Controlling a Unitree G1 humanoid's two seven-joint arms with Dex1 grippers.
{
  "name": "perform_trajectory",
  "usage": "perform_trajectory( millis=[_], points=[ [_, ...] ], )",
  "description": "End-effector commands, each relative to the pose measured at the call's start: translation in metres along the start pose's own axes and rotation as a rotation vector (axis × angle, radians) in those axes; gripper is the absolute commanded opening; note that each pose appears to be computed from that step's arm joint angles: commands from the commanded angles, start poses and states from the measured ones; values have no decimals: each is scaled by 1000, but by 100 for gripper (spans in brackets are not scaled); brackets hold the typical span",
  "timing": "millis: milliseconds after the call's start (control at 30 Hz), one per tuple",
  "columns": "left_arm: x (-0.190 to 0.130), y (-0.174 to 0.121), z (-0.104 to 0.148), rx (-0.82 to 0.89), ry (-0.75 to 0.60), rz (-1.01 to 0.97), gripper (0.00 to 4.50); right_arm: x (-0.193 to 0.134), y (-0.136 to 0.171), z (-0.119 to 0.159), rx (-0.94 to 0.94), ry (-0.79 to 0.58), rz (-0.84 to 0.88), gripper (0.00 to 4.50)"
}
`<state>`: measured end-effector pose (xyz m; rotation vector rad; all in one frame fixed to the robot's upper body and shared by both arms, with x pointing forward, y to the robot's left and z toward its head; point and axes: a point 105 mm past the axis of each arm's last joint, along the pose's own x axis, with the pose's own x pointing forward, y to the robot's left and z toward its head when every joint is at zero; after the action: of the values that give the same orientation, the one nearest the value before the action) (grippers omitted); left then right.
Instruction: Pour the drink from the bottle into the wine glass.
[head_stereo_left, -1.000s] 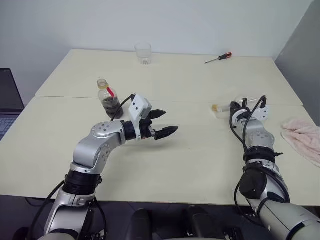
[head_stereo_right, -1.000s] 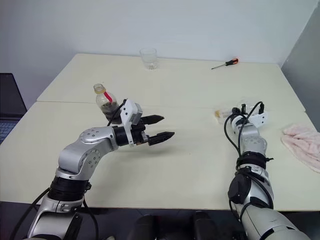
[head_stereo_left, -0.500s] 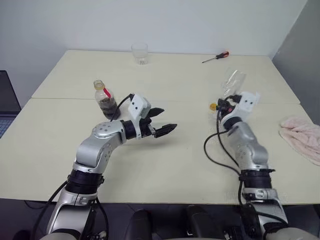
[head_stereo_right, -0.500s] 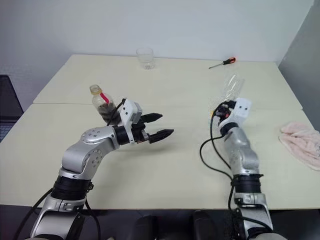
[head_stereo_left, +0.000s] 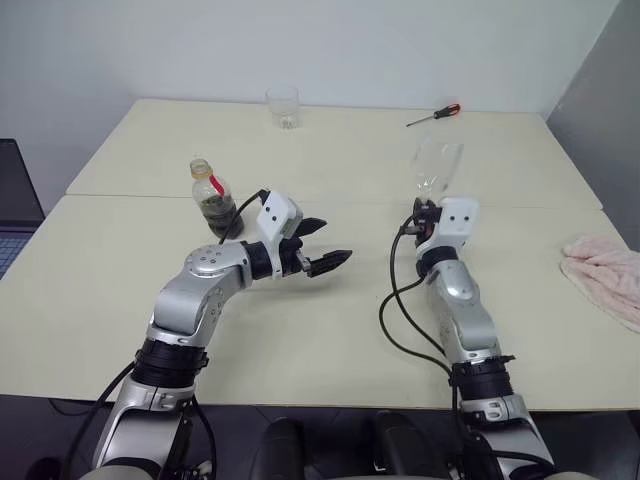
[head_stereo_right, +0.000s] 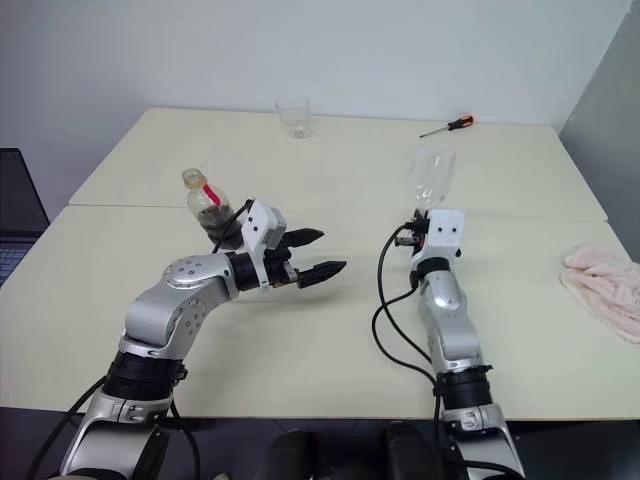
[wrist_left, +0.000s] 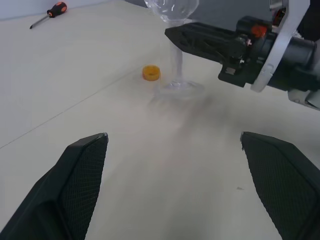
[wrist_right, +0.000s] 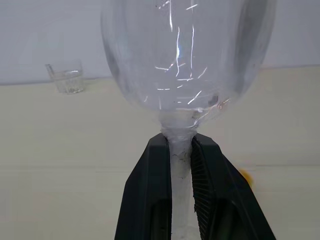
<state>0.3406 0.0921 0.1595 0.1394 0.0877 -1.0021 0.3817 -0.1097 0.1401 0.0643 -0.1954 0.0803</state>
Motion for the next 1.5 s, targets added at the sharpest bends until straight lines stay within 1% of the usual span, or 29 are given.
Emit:
perform_trajectory(
  millis=[33, 167, 467, 633, 767, 967, 1167, 1433, 1500],
  points=[
    [-1, -1, 12, 49, -29, -8, 450, -8, 17, 3, -19, -36, 51, 28],
    [-1, -2, 11, 51, -24, -14, 450, -8, 14, -10, -14, 28, 49, 28],
    [0, -3, 11, 56, -17, -25, 450, -19, 5, -10, -14, 43, 61, 27],
    [2, -3, 11, 56, -15, -34, 450, -29, -2, -15, -31, 82, 89, 27],
    [3, -3, 11, 56, -14, -42, 450, -29, 0, -17, -43, 95, 116, 27],
    [5, -3, 11, 57, -15, -46, 450, -31, 13, -18, -30, 116, 193, 26],
    [2, 0, 10, 60, -8, -41, 450, -31, 22, -6, 11, 84, 235, 26],
    [-26, 21, -6, 88, 78, 12, 450, -31, 28, 7, -12, 51, 284, 25],
    [-35, 24, -12, 113, 114, 18, 450, -33, 34, 10, -17, 42, 329, 25]
  ],
)
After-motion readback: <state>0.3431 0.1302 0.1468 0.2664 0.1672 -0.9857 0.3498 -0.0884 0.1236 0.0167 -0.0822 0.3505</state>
